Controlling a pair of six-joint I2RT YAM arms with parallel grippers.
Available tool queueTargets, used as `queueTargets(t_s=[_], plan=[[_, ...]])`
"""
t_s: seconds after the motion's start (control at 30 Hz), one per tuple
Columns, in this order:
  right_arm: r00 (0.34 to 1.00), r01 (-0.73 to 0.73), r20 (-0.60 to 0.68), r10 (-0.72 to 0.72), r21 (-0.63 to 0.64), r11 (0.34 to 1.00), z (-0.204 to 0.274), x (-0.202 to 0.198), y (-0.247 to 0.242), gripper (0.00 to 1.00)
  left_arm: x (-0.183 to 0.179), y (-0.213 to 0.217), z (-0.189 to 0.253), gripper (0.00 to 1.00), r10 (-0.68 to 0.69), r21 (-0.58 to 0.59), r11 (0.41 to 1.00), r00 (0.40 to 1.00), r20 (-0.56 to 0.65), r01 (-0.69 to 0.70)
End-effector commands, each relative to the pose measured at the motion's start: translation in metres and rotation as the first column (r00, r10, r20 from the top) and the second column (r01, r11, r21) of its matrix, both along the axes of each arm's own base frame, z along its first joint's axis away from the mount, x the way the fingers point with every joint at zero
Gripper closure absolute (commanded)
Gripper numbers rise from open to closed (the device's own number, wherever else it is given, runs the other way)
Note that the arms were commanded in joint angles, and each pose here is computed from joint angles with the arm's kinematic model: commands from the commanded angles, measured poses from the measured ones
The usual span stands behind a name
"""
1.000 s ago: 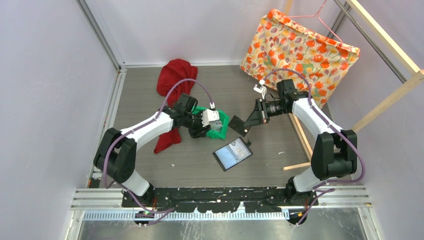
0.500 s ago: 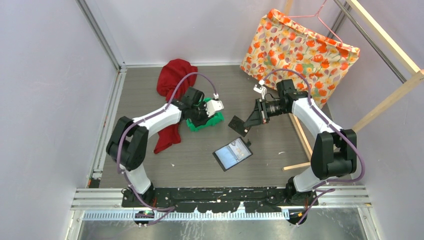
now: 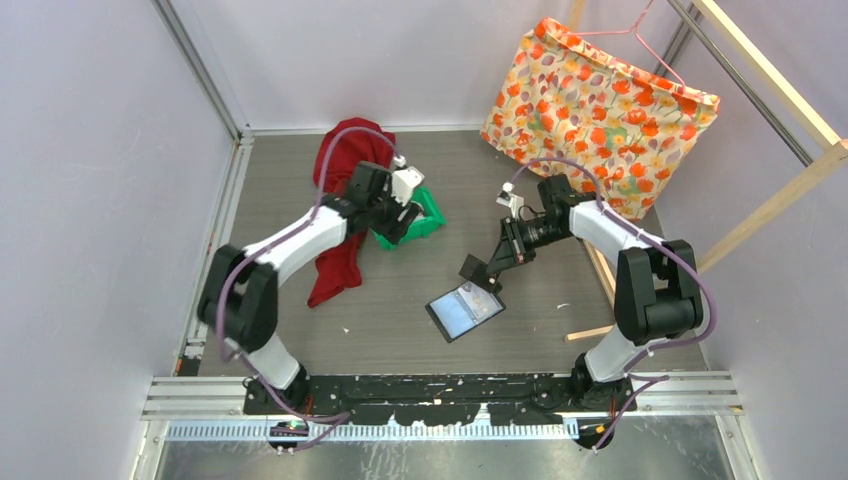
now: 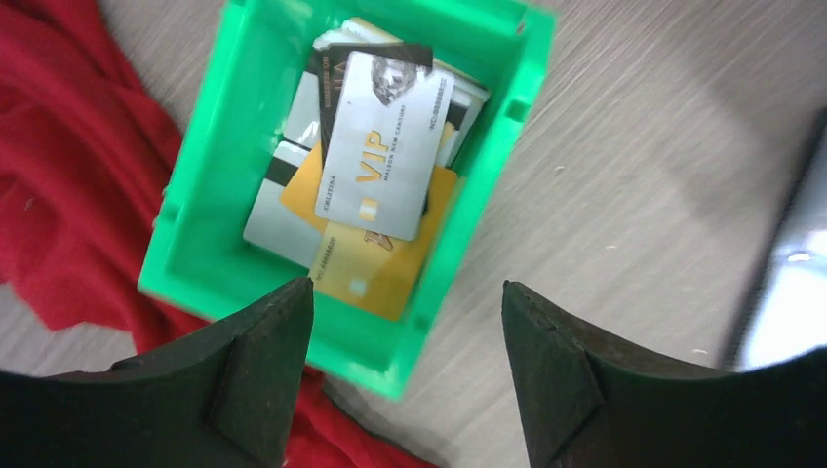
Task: Put the credit cards into the card holder
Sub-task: Move the storage box to the center of the board, then insert the credit card into the card holder.
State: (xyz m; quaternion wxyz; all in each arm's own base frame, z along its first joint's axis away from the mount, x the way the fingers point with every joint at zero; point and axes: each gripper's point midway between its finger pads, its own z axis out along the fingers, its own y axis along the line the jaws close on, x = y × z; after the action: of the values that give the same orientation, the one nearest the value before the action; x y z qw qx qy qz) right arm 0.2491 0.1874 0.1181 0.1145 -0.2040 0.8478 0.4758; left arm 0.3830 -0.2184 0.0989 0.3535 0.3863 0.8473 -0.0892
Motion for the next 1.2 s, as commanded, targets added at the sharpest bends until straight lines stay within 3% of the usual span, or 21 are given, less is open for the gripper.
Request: queueTargets(t_s=[0.0,0.1,0.23,0.43,0.53,0.87,1.17], plan=[[0.992,-0.112,0.038,0.117,-0.108,0.988,-0.013,-0.009,-0.001,0.99,-0.021,-0.008,0.084,0.27,0.142,-0.311,0.944,0.986,0.088,-0.108],[0.98,-0.194,0.015,0.199,-0.168,0.967,-0.023,-0.022,-0.002,0.99,-0.06,-0.011,0.084,0.24,0.185,-0.458,0.871,0.982,-0.026,-0.176],[0.964,-0.267,-0.048,0.263,-0.209,0.941,-0.038,-0.037,-0.002,0.99,-0.114,-0.013,0.059,0.24,0.217,-0.539,0.8,0.965,-0.149,-0.263],[0.957,-0.284,-0.12,0.263,-0.216,0.934,-0.054,-0.04,-0.002,0.99,-0.16,-0.02,0.035,0.28,0.275,-0.69,0.543,0.878,-0.392,-0.479],[0.961,-0.266,-0.135,0.24,-0.223,0.938,-0.058,-0.034,0.001,0.99,-0.172,-0.021,0.021,0.29,0.288,-0.681,0.476,0.831,-0.476,-0.556],[0.971,-0.231,-0.102,0.214,-0.2,0.952,-0.046,-0.026,0.006,0.99,-0.182,-0.041,-0.009,0.33,0.26,-0.589,0.416,0.711,-0.654,-0.693],[0.977,-0.21,-0.081,0.198,-0.194,0.958,-0.04,-0.022,0.005,0.99,-0.189,-0.06,-0.035,0.37,0.248,-0.498,0.454,0.642,-0.726,-0.739]])
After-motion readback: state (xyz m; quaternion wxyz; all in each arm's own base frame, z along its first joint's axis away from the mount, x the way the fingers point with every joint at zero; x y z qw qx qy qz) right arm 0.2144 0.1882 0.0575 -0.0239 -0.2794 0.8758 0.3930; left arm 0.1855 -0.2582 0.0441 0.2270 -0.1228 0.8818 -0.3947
